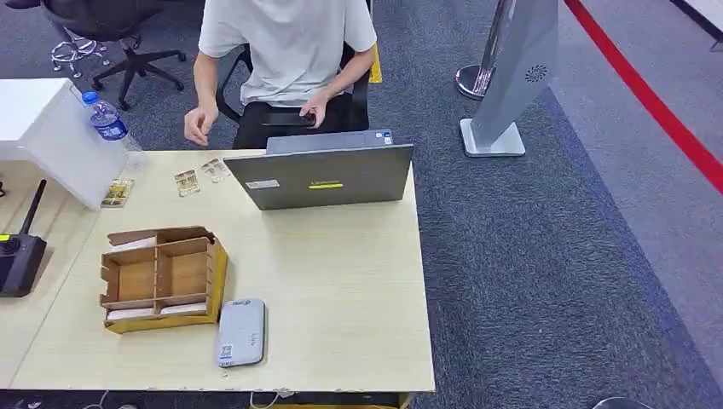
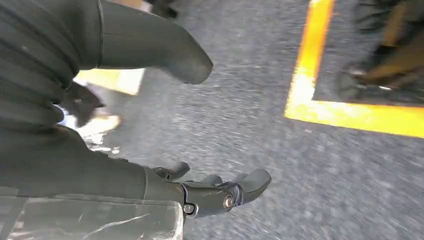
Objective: Pass the card to the sensor for recognition and then transmit it.
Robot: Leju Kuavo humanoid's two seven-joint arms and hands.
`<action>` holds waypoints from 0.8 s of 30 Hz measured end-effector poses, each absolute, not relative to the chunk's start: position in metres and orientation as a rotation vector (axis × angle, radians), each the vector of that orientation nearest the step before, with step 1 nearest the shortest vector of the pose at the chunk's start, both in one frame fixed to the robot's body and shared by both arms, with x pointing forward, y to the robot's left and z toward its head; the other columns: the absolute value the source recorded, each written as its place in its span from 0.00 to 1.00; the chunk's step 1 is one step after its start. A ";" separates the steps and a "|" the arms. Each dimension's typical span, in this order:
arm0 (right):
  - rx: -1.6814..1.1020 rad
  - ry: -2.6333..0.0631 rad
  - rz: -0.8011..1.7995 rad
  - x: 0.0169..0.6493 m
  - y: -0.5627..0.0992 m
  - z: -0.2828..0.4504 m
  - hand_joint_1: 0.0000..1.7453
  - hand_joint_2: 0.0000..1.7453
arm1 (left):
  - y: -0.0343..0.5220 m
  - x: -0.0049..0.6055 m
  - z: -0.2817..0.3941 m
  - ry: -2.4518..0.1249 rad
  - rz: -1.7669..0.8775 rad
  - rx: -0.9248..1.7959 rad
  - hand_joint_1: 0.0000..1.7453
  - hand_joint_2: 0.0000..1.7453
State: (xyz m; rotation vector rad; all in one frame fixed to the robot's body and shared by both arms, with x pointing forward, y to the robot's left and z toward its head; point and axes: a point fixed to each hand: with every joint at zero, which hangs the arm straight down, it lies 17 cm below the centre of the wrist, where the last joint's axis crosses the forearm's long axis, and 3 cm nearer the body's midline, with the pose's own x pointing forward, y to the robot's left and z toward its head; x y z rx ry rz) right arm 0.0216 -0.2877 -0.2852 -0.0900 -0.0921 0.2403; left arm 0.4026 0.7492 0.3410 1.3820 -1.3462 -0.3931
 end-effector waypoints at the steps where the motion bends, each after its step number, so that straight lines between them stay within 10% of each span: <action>1: -0.095 -0.100 0.234 0.025 -0.290 -0.285 0.00 1.00 | 0.780 0.375 0.342 -1.337 -0.301 1.371 0.00 1.00; 7: -0.113 -0.117 0.199 0.038 -0.300 -0.284 0.00 1.00 | 0.890 0.230 0.284 -1.258 0.199 1.284 0.00 1.00; 8: -0.116 -0.121 0.194 0.040 -0.301 -0.284 0.00 1.00 | 0.898 0.215 0.277 -1.247 0.277 1.270 0.00 0.00; 9: -0.120 -0.123 0.188 0.042 -0.303 -0.284 0.00 1.00 | 0.904 0.203 0.261 -1.226 0.376 1.229 0.00 0.00; 10: -0.121 -0.126 0.185 0.043 -0.303 -0.284 0.00 0.00 | 0.907 0.194 0.252 -1.220 0.434 1.209 0.00 0.00; 12: -0.121 -0.131 0.179 0.044 -0.303 -0.284 0.00 0.00 | 0.904 0.164 0.197 -1.201 0.640 1.091 0.00 0.00; 13: -0.118 -0.135 0.175 0.044 -0.303 -0.283 0.00 0.00 | 0.893 0.150 0.152 -1.181 0.765 0.999 0.00 1.00; 14: -0.115 -0.137 0.171 0.044 -0.303 -0.283 0.00 0.00 | 0.885 0.130 0.120 -1.200 0.954 0.910 0.00 1.00; 15: -0.110 -0.140 0.168 0.044 -0.302 -0.283 0.00 0.00 | 0.866 0.114 0.073 -1.172 1.112 0.815 0.00 0.00; 17: -0.103 -0.133 0.172 0.042 -0.300 -0.284 0.00 0.00 | 0.818 0.086 -0.013 -1.042 1.310 0.708 0.00 0.00; 18: -0.102 -0.117 0.176 0.039 -0.300 -0.284 0.00 1.00 | 0.789 0.075 -0.053 -0.937 1.359 0.684 0.00 0.00; 19: -0.103 -0.102 0.186 0.037 -0.300 -0.284 0.00 1.00 | 0.764 0.063 -0.086 -0.830 1.387 0.672 0.00 0.00; 20: -0.102 -0.098 0.193 0.036 -0.300 -0.284 0.00 1.00 | 0.738 0.054 -0.112 -0.742 1.398 0.651 0.00 1.00; 24: -0.101 -0.092 0.216 0.035 -0.299 -0.284 0.00 1.00 | 0.628 0.049 -0.193 -0.513 1.368 0.474 0.00 1.00</action>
